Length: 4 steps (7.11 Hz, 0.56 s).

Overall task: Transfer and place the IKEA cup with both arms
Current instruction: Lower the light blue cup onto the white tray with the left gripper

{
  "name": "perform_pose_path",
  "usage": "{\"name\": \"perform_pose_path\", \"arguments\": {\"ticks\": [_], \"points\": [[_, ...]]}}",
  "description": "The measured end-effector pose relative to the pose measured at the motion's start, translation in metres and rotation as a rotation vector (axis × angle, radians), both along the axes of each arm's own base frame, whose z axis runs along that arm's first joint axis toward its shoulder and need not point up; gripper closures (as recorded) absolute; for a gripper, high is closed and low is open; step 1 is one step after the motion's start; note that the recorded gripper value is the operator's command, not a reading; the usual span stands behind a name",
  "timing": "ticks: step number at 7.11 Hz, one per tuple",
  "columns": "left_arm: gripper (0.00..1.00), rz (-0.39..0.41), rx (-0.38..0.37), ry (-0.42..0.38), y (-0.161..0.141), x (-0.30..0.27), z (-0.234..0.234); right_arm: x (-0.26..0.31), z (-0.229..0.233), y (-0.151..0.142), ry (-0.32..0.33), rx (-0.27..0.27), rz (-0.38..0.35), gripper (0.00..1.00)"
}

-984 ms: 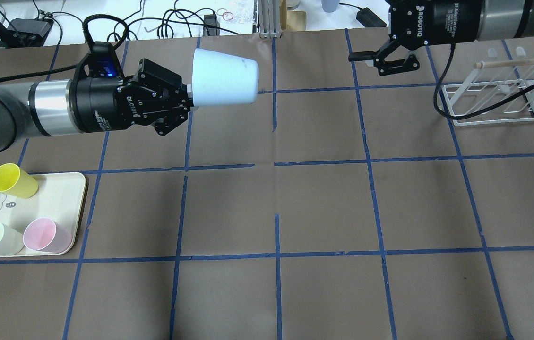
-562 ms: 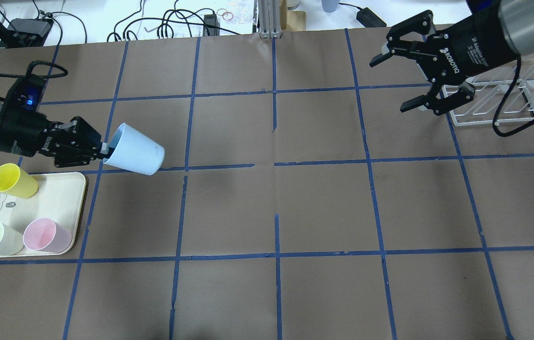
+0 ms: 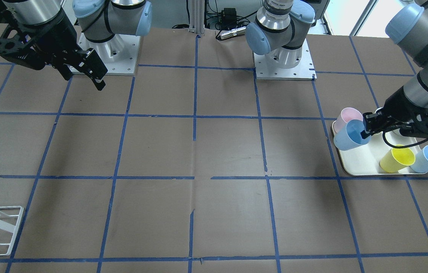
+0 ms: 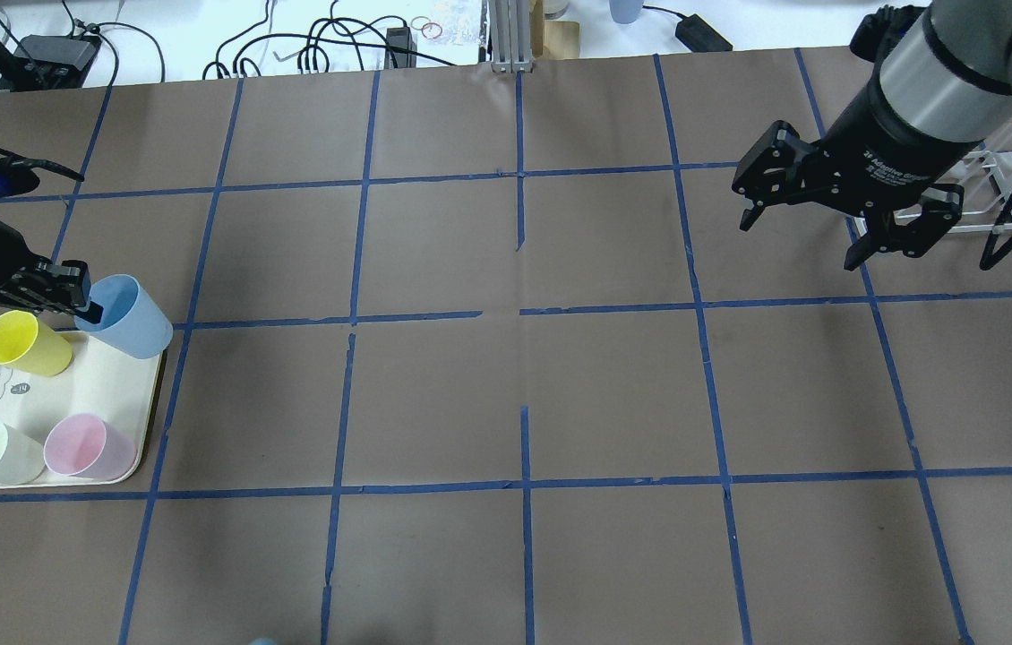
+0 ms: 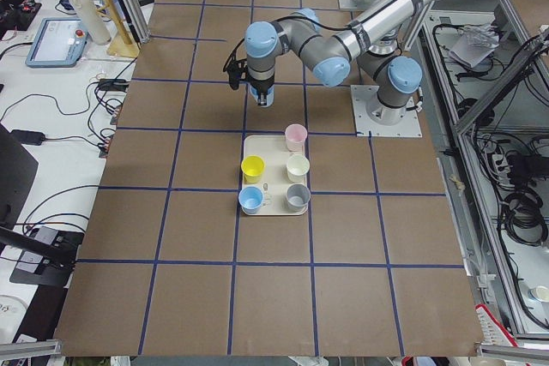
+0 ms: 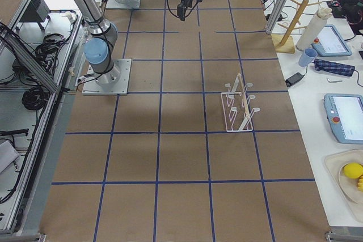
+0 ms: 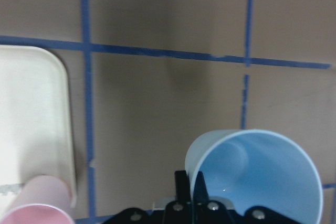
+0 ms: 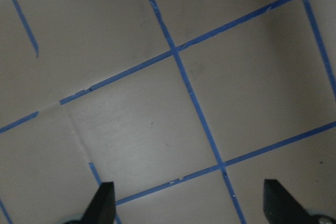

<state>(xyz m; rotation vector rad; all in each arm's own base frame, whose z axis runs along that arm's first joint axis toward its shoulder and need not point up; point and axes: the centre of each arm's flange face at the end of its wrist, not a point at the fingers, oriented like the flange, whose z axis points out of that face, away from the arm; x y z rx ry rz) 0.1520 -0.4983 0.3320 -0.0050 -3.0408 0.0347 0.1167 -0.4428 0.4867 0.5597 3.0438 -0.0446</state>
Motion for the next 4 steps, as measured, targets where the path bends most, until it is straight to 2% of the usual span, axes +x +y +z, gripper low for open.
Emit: {"name": "perform_pose_path", "arguments": {"ticks": [1,2,4], "points": [[1.0,-0.035,-0.015,-0.052,-0.015,0.023,-0.014,0.007,-0.001,0.004,0.069,0.002,0.064,0.0],[1.0,-0.048,-0.015,-0.067,-0.025,0.053,-0.032,0.012,-0.002,0.006,0.094,0.007,0.108,0.0],[1.0,-0.029,0.002,-0.042,-0.029,0.083,-0.06,0.013,-0.004,0.007,0.103,0.012,0.13,0.0]]}}
